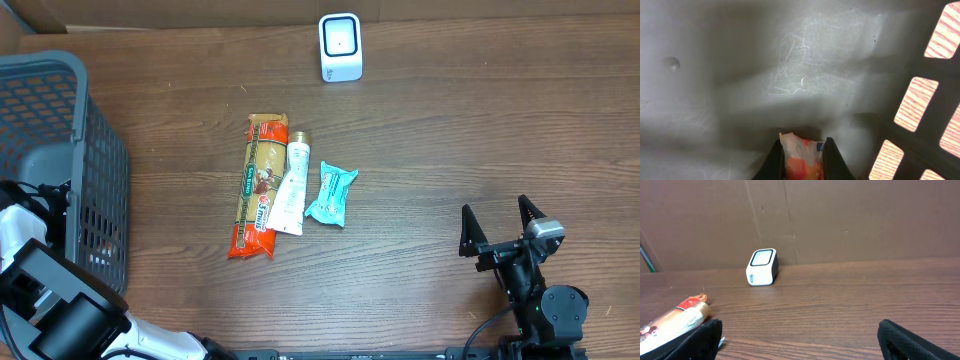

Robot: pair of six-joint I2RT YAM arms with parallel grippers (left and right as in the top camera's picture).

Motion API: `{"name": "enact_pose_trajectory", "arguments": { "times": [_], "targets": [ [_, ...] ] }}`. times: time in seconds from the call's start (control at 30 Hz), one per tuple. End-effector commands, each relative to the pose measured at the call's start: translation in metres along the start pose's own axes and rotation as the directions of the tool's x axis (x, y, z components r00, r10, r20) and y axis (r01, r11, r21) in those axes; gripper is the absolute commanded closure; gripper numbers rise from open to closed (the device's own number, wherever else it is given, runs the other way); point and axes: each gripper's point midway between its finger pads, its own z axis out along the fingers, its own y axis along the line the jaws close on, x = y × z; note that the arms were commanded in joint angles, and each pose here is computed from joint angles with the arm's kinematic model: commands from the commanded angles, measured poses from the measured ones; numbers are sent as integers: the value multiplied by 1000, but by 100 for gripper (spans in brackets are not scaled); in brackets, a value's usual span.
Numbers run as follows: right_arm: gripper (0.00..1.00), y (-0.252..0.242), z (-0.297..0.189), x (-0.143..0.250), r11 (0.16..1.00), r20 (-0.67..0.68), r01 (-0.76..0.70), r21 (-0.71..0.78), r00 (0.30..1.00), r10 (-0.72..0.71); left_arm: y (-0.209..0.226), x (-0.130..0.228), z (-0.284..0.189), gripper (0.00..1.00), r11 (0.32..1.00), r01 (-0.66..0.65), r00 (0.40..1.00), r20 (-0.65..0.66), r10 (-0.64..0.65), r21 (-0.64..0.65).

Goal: Scan the item barcode
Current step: 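Grasp the small orange Kleenex tissue pack in the basket with left gripper, then lift the tissue pack out and place it right of the wipes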

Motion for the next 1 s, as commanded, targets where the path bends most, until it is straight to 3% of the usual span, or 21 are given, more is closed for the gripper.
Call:
{"name": "enact_pose_trajectory", "arguments": {
  "times": [0.0,0.17,0.37,0.47,0.5,0.63,0.73,0.83,0.97],
  "targets": [
    [0,0,0,2,1000,5,-1,0,1000,1,-1,3,3,96,999,38,999,-35,-37,3],
    [0,0,0,2,1000,5,-1,0,1000,1,6,-20,-33,96,996,80,996,-23,-81,-42],
    [0,0,0,2,1000,5,-1,0,1000,1,1,-75,-120,96,963,266,958,120,-260,-41],
    [0,0,0,2,1000,5,-1,0,1000,1,-14,-104,-174,96,947,320,920,230,-318,31],
    [0,0,0,2,1000,5,-1,0,1000,1,-31,-120,-210,96,944,312,895,300,-331,110],
    [0,0,0,2,1000,5,-1,0,1000,1,-99,-144,-294,96,926,97,853,449,-266,364],
    [0,0,0,2,1000,5,-1,0,1000,1,-151,-139,-341,96,876,-79,833,514,-205,476],
    [0,0,0,2,1000,5,-1,0,1000,1,-202,-121,-362,96,842,-219,833,544,-103,493],
    [0,0,0,2,1000,5,-1,0,1000,1,-266,-89,-354,96,814,-371,844,528,95,447]
  ]
}}
